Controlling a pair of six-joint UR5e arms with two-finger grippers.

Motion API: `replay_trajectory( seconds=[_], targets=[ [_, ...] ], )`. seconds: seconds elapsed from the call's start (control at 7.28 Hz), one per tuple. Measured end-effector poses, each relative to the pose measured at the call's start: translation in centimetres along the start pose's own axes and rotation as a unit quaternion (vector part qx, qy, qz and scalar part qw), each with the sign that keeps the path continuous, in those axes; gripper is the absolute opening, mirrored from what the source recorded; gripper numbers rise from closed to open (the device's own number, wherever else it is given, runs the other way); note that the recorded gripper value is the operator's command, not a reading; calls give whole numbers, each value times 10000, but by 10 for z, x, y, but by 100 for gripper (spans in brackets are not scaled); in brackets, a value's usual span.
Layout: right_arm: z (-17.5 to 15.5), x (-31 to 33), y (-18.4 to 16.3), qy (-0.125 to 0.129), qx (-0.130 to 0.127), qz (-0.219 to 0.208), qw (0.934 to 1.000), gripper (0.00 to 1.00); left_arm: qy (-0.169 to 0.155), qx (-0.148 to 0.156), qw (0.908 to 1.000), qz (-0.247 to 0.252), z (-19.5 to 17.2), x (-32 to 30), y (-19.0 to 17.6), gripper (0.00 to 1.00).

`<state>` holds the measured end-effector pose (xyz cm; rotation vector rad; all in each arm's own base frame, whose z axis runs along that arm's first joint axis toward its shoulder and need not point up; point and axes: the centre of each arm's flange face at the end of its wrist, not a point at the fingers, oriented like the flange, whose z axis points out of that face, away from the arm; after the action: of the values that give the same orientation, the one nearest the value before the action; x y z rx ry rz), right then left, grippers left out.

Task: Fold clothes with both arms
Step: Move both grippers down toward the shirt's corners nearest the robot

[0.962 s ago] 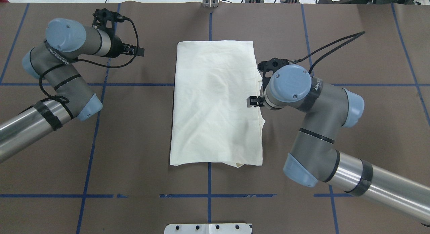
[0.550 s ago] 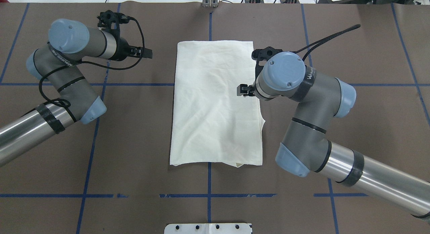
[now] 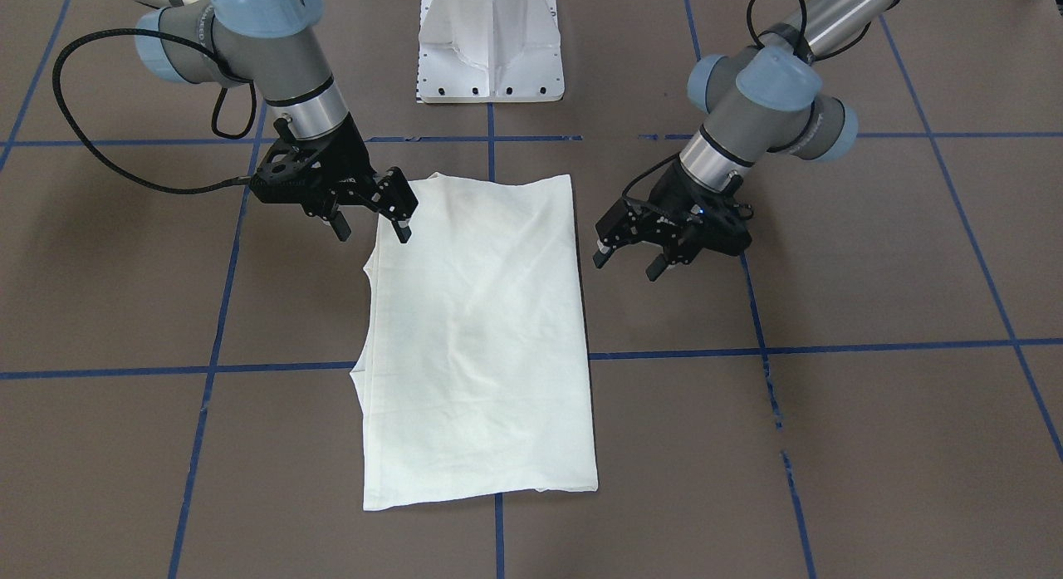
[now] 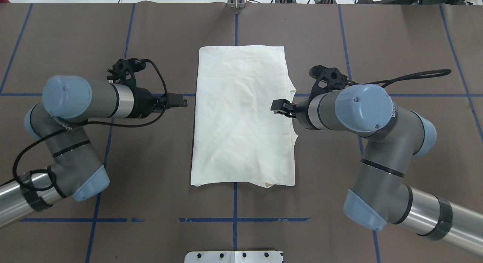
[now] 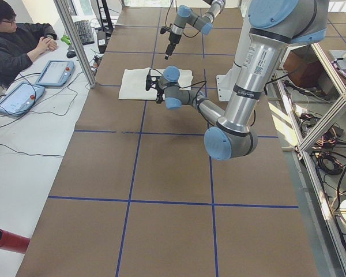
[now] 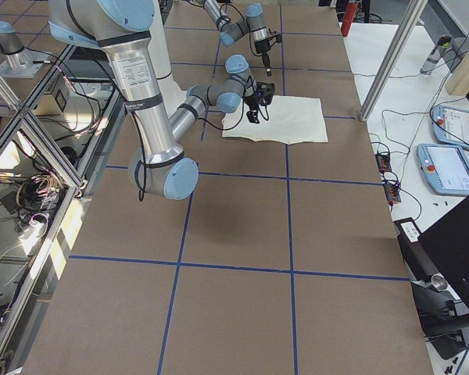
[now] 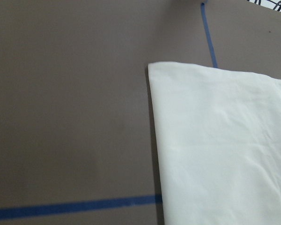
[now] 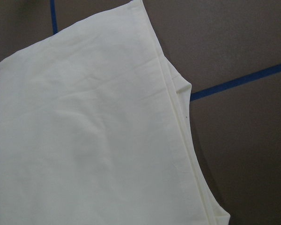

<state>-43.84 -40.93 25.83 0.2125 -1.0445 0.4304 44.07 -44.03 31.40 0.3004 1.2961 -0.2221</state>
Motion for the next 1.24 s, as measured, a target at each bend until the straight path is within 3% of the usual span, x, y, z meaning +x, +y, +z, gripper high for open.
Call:
replay_trajectory(
  seconds=[0.14, 0.41, 0.55, 0.82, 0.96, 1.24],
  targets=[
    [-15, -4, 3, -157, 154, 79, 9997, 100, 102, -25, 9998, -153, -13, 4, 26, 100],
    [-25, -21, 14, -368, 463, 49, 9982, 100, 153, -51, 9996, -239, -20, 6, 42, 100],
    [-28, -23, 18, -408, 508, 42, 9979, 100, 157, -72, 9994, -308, -18, 7, 50, 100],
    [-29, -8, 21, -570, 484, 369, 9965, 100, 133, -42, 9970, -758, -1, 14, 92, 85],
    [-29, 6, 23, -744, 449, 552, 9947, 100, 110, 15, 9941, -1075, 8, 16, 113, 82],
    [-28, 20, 24, -847, 424, 670, 9932, 100, 62, -21, 9896, -1438, 19, 17, 143, 77]
  ],
)
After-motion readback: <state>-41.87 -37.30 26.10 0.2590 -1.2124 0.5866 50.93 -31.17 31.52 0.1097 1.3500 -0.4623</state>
